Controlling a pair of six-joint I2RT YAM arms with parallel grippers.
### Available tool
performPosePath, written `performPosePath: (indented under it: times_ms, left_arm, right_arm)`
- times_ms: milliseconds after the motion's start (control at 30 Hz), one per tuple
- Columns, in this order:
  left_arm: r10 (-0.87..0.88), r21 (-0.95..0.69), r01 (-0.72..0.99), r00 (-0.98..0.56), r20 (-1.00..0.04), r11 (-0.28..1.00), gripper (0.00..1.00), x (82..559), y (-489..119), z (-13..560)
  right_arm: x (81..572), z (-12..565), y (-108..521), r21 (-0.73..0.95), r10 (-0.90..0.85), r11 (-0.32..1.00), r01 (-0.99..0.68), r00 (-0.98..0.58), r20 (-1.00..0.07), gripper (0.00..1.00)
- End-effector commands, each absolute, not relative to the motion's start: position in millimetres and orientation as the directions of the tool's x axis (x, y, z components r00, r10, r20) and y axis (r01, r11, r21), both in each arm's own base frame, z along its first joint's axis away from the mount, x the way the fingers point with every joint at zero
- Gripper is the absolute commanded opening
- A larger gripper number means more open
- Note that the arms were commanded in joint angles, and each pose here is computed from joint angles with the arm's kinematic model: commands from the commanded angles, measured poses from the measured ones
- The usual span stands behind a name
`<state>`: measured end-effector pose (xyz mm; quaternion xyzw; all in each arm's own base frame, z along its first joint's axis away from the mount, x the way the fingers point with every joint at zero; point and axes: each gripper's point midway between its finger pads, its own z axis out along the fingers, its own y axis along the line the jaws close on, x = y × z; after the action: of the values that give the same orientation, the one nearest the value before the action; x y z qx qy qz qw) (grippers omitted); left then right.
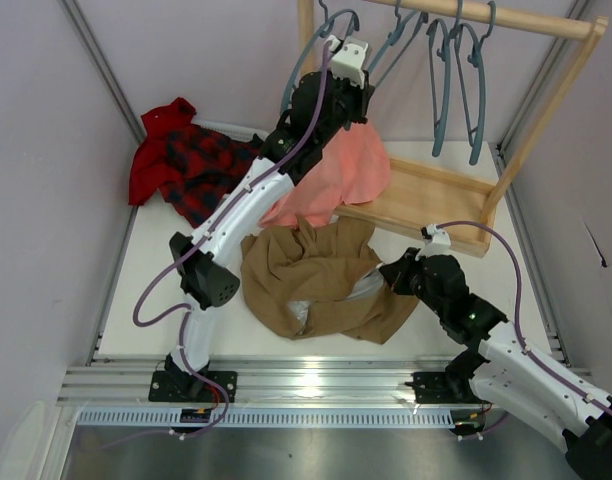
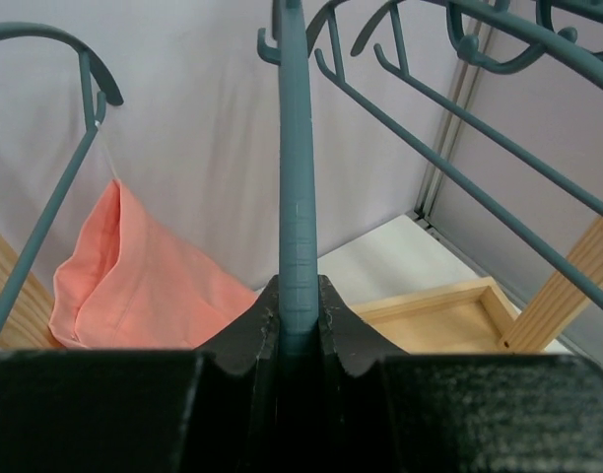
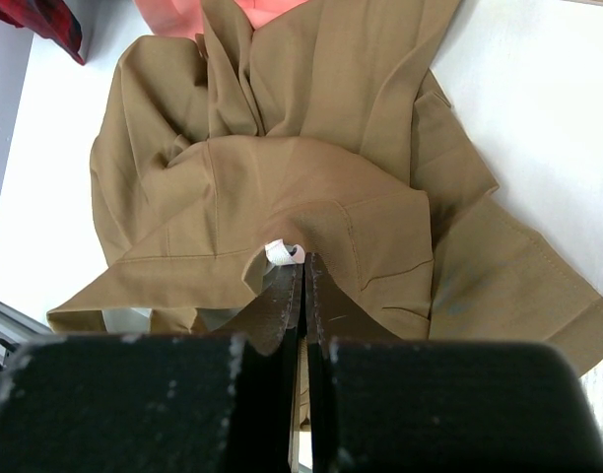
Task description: Place the skirt on the hanger
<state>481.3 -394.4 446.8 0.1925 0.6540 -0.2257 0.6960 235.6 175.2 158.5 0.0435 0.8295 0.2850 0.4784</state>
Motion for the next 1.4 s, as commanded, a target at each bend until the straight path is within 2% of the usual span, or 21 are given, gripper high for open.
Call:
performPosePath:
  times_ms: [0, 300, 433, 600, 700, 800, 1000, 1033, 1067, 1133, 1200, 1233, 1300, 1367]
  left_arm:
    - [-0.166, -0.054, 0.551, 0.156, -0.974, 0.833, 0.00, 476.8, -379.3, 502.3]
    - [-0.255, -0.107, 0.566, 0.190, -0.948, 0.817, 0.00, 431.2, -342.0, 563.9]
    - [-0.232, -0.126, 0.585, 0.110, -0.966, 0.801, 0.00, 410.8, -333.2, 542.0]
    - [-0.244, -0.143, 0.605, 0.089, -0.966, 0.783, 0.00, 375.6, -309.6, 539.5]
    - [-0.219, -0.146, 0.626, 0.040, -0.975, 0.766, 0.00, 365.0, -309.0, 515.3]
    - [-0.250, -0.158, 0.644, 0.053, -0.967, 0.749, 0.00, 347.3, -298.6, 518.3]
    - [-0.203, -0.182, 0.602, -0.034, -0.979, 0.777, 0.00, 315.0, -263.7, 484.4]
    - [-0.173, -0.201, 0.583, -0.104, -0.979, 0.787, 0.00, 312.9, -261.8, 445.2]
    - [-0.213, -0.214, 0.592, -0.073, -0.974, 0.777, 0.00, 292.2, -245.3, 459.9]
    - [-0.206, -0.255, 0.585, -0.150, -0.967, 0.770, 0.00, 277.6, -238.1, 419.5]
    - [-0.260, -0.292, 0.627, -0.145, -0.955, 0.722, 0.00, 244.1, -223.4, 426.9]
    - [-0.255, -0.336, 0.612, -0.219, -0.942, 0.716, 0.00, 238.8, -224.0, 391.3]
    - [-0.308, -0.409, 0.649, -0.270, -0.912, 0.642, 0.00, 209.4, -220.0, 383.3]
    - [-0.295, -0.442, 0.645, -0.330, -0.897, 0.623, 0.00, 195.7, -218.3, 360.2]
  right_arm:
    - [240.0, 168.7, 177.4, 0.513, 0.349, 0.828, -0.228, -0.507, -0.788, 0.00]
    - [242.3, 172.1, 175.8, 0.514, 0.360, 0.829, -0.221, -0.492, -0.793, 0.00]
    - [243.6, 172.3, 173.2, 0.500, 0.353, 0.838, -0.216, -0.485, -0.800, 0.00]
    - [244.5, 174.0, 167.8, 0.487, 0.352, 0.850, -0.202, -0.471, -0.809, 0.00]
    - [245.5, 174.3, 163.4, 0.486, 0.363, 0.854, -0.185, -0.457, -0.812, 0.00]
    - [245.8, 174.1, 161.4, 0.479, 0.361, 0.859, -0.179, -0.452, -0.816, 0.00]
    - [247.4, 176.4, 157.1, 0.473, 0.366, 0.866, -0.161, -0.442, -0.819, 0.00]
    - [248.7, 178.5, 156.4, 0.473, 0.369, 0.867, -0.157, -0.435, -0.821, 0.00]
    - [250.3, 182.3, 157.0, 0.477, 0.375, 0.864, -0.160, -0.427, -0.823, 0.00]
    - [254.2, 189.5, 159.1, 0.487, 0.384, 0.858, -0.165, -0.424, -0.820, 0.00]
    - [257.7, 193.2, 162.9, 0.497, 0.390, 0.850, -0.173, -0.427, -0.816, 0.00]
    - [258.5, 194.4, 165.0, 0.512, 0.401, 0.841, -0.175, -0.435, -0.807, 0.00]
    - [261.2, 199.9, 168.8, 0.546, 0.434, 0.820, -0.172, -0.435, -0.789, 0.00]
    - [264.7, 204.7, 167.5, 0.562, 0.458, 0.811, -0.160, -0.423, -0.782, 0.00]
